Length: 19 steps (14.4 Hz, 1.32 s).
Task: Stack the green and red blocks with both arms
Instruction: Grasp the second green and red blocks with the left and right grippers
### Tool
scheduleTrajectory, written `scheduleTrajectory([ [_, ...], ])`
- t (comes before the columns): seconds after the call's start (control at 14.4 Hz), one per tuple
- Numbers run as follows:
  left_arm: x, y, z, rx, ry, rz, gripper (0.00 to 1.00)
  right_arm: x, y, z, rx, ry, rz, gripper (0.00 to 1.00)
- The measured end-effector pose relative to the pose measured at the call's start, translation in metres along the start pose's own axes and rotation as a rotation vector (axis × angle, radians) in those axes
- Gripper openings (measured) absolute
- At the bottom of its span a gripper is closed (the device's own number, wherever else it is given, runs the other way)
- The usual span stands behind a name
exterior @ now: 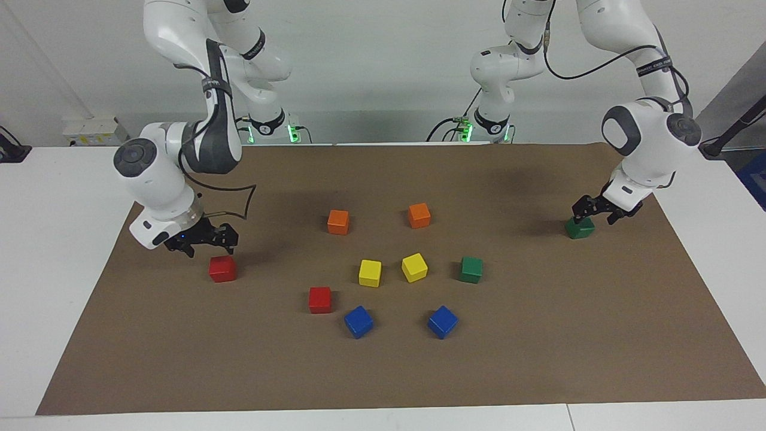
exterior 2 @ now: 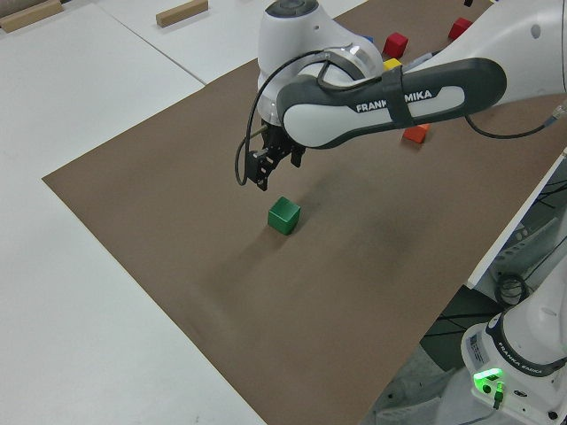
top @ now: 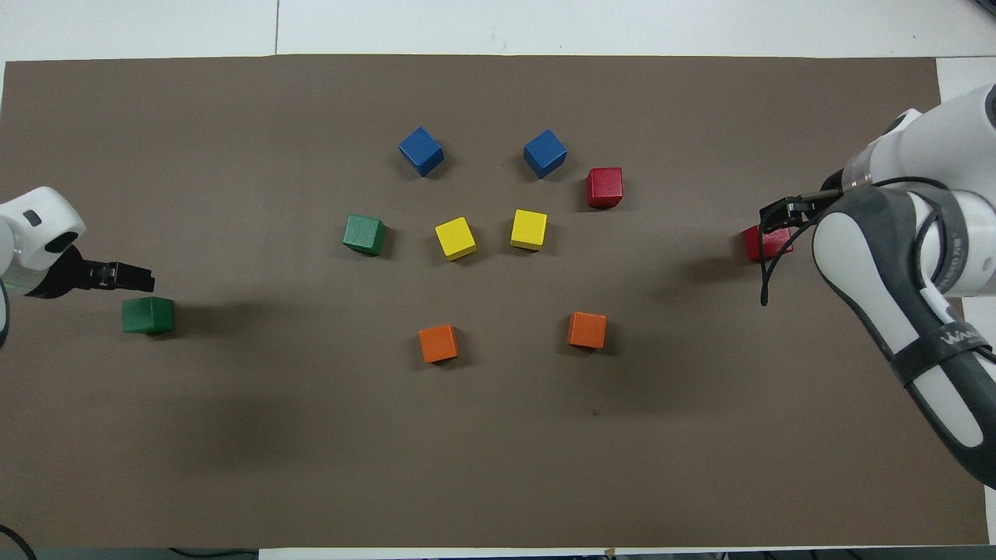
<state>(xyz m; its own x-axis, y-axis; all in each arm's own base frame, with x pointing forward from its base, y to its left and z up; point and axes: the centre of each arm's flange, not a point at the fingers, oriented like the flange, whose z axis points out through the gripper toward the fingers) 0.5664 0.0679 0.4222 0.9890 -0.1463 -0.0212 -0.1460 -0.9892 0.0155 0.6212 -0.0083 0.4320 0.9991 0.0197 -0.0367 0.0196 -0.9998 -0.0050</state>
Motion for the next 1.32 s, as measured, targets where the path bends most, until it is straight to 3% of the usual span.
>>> scheduleTrajectory([
  [0.21, 0.034, 0.068, -0.045, 0.000, 0.022, 0.086, 1.00, 0.010, -0.062, -0.048, 0.004, 0.034, 0.062, 1.00],
  [0.55, 0.062, 0.194, -0.030, -0.081, 0.047, 0.167, 1.00, 0.024, -0.162, -0.011, 0.021, 0.072, 0.111, 1.00],
  [1.04, 0.082, 0.271, 0.032, -0.094, 0.034, 0.263, 1.00, 0.050, -0.178, 0.037, 0.005, 0.098, 0.094, 1.00],
  [1.32, 0.094, 0.282, 0.062, -0.089, 0.015, 0.277, 1.00, 0.061, -0.179, 0.046, -0.011, 0.102, 0.009, 1.00],
])
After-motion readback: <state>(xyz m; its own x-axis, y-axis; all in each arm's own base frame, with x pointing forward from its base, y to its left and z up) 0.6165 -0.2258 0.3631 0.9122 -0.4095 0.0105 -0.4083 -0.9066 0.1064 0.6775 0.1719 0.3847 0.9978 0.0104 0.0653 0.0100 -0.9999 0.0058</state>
